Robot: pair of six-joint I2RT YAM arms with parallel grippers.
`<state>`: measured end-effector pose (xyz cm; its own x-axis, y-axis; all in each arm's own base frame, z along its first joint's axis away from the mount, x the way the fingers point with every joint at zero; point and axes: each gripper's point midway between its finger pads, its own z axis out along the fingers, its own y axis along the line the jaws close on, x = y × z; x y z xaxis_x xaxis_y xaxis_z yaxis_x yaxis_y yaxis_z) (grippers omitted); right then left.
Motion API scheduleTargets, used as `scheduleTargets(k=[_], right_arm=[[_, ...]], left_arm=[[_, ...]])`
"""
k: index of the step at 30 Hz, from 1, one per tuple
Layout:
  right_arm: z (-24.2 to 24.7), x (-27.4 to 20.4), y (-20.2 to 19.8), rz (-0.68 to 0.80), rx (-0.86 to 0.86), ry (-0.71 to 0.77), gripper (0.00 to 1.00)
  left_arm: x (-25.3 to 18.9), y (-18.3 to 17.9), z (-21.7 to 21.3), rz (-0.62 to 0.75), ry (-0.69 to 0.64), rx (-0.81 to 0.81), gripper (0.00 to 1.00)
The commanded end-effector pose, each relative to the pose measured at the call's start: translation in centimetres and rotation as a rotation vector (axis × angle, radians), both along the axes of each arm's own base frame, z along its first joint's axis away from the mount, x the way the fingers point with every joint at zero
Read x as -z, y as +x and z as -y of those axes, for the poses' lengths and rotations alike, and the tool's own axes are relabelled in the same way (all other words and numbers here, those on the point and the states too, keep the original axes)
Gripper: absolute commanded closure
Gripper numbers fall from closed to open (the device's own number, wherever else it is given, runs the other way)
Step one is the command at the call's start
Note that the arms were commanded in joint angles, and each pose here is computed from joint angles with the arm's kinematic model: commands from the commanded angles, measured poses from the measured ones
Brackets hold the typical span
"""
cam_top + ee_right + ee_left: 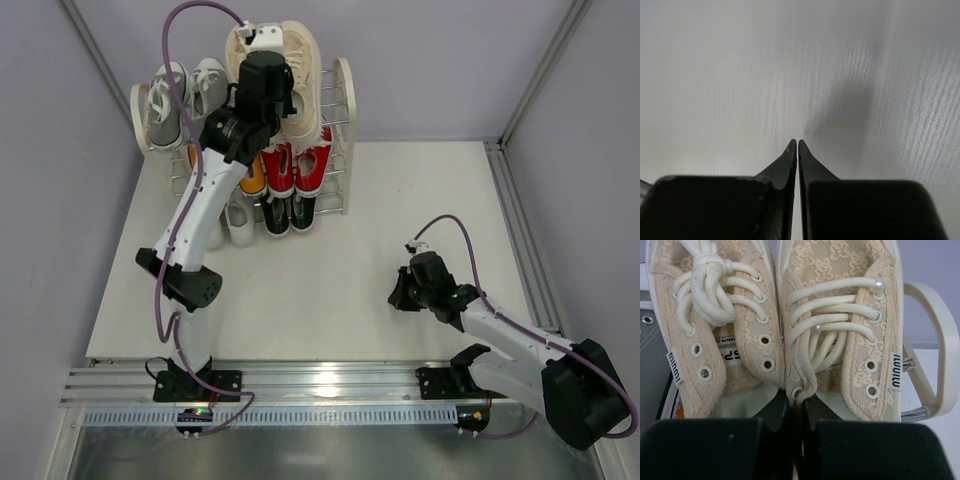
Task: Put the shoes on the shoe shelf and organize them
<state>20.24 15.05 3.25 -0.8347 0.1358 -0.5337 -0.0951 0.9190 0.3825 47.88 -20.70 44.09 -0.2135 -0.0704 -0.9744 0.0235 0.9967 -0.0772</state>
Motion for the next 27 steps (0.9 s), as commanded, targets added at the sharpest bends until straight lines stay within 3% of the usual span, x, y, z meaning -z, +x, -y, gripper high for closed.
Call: scheduleTargets(k=[1,9,12,13,16,19,27], right_arm=[[-0.5,-1.0,1.1,0.05,-0.028,0.031,0.96],[-0.4,-0.5,1.7,0.041,-0.032,0.049,0.96],[-0.4,-0.4,1.8,0.036,-0.032,0.053,0.96],[-0.4,-0.3,1.9,0.035,-0.031,0.052,0.96],[-0.4,-0.4,2.0,0.036,-0.034,0.056,0.96],[-0.4,-0.3,2.2,0.033,-0.031,0.056,0.96],[-0.6,-1.2,2.6,0.054,-0.038,0.074,0.96]], left_arm=[[-9.1,0.0,-0.5,0.28,-0.184,-0.02,1.0],[-8.8,1.0,0.2,0.289,-0.189,-0.001,1.0],[-8.8,1.2,0.5,0.297,-0.182,0.007,0.82],[-8.8,1.2,0.4,0.297,-0.176,0.007,0.68],[-9.0,1.2,0.3,0.309,-0.168,0.005,0.44],[-10.4,0.6,-0.2,0.348,-0.169,0.001,0.34],[-14.5,-2.5,-1.4,0.437,-0.207,0.037,0.22]])
